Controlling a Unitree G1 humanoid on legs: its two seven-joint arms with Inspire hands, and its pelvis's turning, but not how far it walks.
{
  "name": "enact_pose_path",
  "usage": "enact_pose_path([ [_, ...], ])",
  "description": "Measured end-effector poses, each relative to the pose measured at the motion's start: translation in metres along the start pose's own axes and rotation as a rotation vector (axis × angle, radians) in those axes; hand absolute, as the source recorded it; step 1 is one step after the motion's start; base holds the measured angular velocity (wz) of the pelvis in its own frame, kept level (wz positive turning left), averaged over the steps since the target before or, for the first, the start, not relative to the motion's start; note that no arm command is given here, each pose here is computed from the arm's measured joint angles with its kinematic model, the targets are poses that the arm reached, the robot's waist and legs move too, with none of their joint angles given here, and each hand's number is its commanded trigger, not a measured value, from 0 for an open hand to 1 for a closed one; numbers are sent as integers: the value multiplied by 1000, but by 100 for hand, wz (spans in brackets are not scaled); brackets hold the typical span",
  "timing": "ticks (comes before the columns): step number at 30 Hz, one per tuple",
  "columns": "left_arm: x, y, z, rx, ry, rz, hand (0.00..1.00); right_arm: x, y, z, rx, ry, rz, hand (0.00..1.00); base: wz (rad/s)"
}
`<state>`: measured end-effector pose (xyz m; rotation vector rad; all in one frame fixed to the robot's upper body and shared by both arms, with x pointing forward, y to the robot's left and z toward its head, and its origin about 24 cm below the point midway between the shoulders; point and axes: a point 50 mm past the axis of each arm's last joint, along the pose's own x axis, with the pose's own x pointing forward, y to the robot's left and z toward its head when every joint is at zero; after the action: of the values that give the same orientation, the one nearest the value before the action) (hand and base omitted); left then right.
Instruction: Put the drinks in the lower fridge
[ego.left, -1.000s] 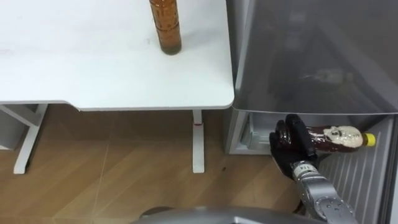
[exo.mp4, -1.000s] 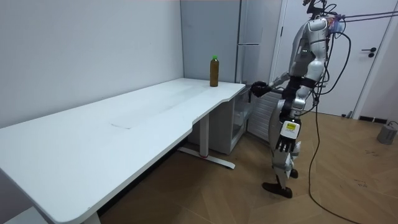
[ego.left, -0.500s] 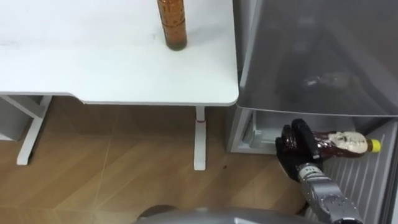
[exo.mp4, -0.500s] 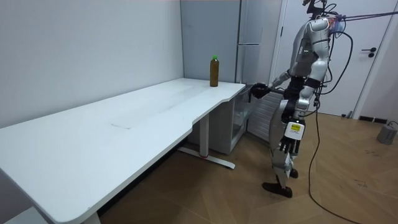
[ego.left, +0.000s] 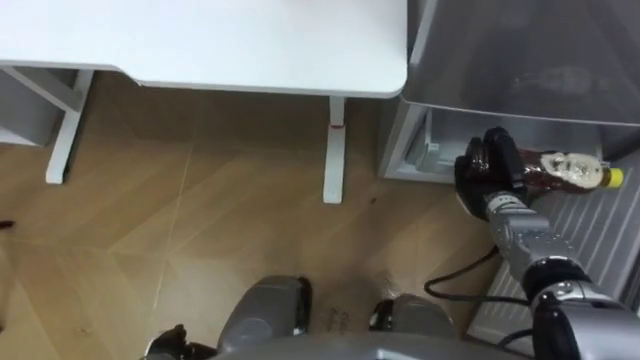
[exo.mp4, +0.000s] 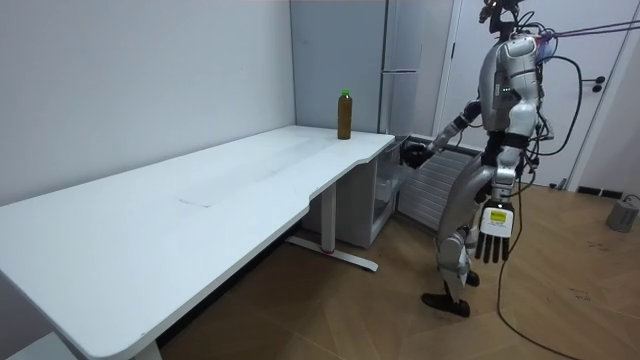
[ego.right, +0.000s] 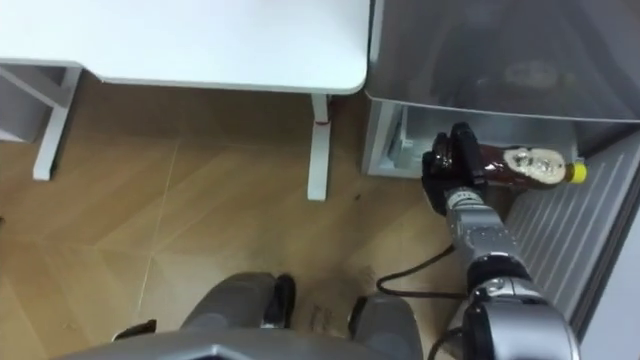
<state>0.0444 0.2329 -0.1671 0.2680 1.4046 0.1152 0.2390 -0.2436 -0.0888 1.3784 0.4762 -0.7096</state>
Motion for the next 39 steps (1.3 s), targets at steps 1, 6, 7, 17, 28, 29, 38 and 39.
enact_pose_path([
  [1, 0, 0, 1, 4, -2, -1, 0, 0, 1, 0, -1, -1, 2, 100, 0],
  [6, 1, 6, 16, 20, -40, 12, 0, 3, 16, 3, -11, 1, 31, 100, -3],
  [7, 1, 7, 17, 17, -42, 14, 0, 3, 19, 5, -15, -2, 39, 100, 0],
  [17, 1, 19, 25, -47, -70, 48, 0, 3, 93, 31, -76, -70, 193, 100, -1],
  [28, 1, 16, 27, -7, -96, 72, 0, -6, 153, 30, -135, -95, 315, 100, -3],
  [29, 1, 16, 27, -7, -97, 72, 0, -6, 156, 29, -135, -95, 319, 100, -8],
  [38, 0, 17, 31, -8, -114, 68, 0, -14, 190, 30, -172, -121, 363, 100, 0],
  [39, 0, 17, 31, -8, -114, 68, 0, -14, 190, 30, -173, -123, 354, 100, 4],
])
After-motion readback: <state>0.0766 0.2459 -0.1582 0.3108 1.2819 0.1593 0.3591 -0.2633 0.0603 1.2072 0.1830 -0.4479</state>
